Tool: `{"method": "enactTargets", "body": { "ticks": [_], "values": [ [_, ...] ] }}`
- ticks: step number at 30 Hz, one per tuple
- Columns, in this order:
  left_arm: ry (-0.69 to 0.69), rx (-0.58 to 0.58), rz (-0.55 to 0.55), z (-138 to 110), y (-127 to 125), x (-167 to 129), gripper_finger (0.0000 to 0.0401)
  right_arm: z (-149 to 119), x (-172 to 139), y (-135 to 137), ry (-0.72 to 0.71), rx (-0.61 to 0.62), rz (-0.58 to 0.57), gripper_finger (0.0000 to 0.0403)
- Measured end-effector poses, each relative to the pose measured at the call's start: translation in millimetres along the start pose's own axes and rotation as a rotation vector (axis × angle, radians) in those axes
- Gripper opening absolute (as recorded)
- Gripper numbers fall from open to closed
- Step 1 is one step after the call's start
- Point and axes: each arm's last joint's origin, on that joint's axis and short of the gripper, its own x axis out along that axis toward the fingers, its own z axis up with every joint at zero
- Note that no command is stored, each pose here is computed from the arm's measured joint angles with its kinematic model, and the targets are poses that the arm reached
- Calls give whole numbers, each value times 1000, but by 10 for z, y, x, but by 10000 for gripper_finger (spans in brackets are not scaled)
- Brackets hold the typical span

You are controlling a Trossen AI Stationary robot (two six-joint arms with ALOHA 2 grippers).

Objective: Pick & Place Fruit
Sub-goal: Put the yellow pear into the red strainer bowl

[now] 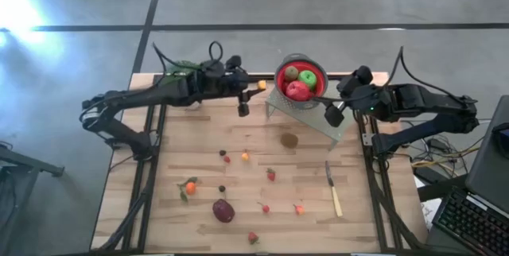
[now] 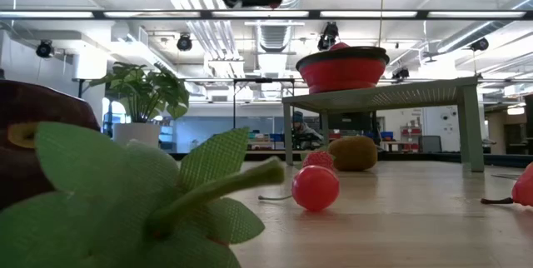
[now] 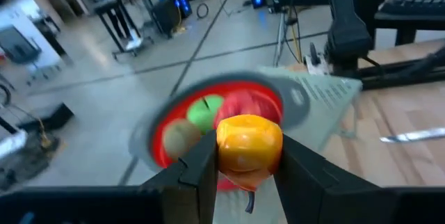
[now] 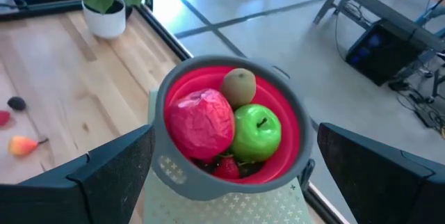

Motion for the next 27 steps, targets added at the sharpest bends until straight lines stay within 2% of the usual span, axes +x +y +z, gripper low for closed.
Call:
{"method": "enactTargets", "body": {
  "ticks": [5,10,18,27],
  "values": [
    [-32,52,16,167,76,206,123,9,-45,-39,-15,13,5,396],
    [-8,54,26,193,168,480,124,9,-57,-50,-19,17,6,396],
    [118,39,16,-43,268,896,124,8,-62,-54,-19,6,6,396],
    [163,66,8,-188,240,1027,124,0,-61,-56,-13,-2,5,396]
  ]
}}
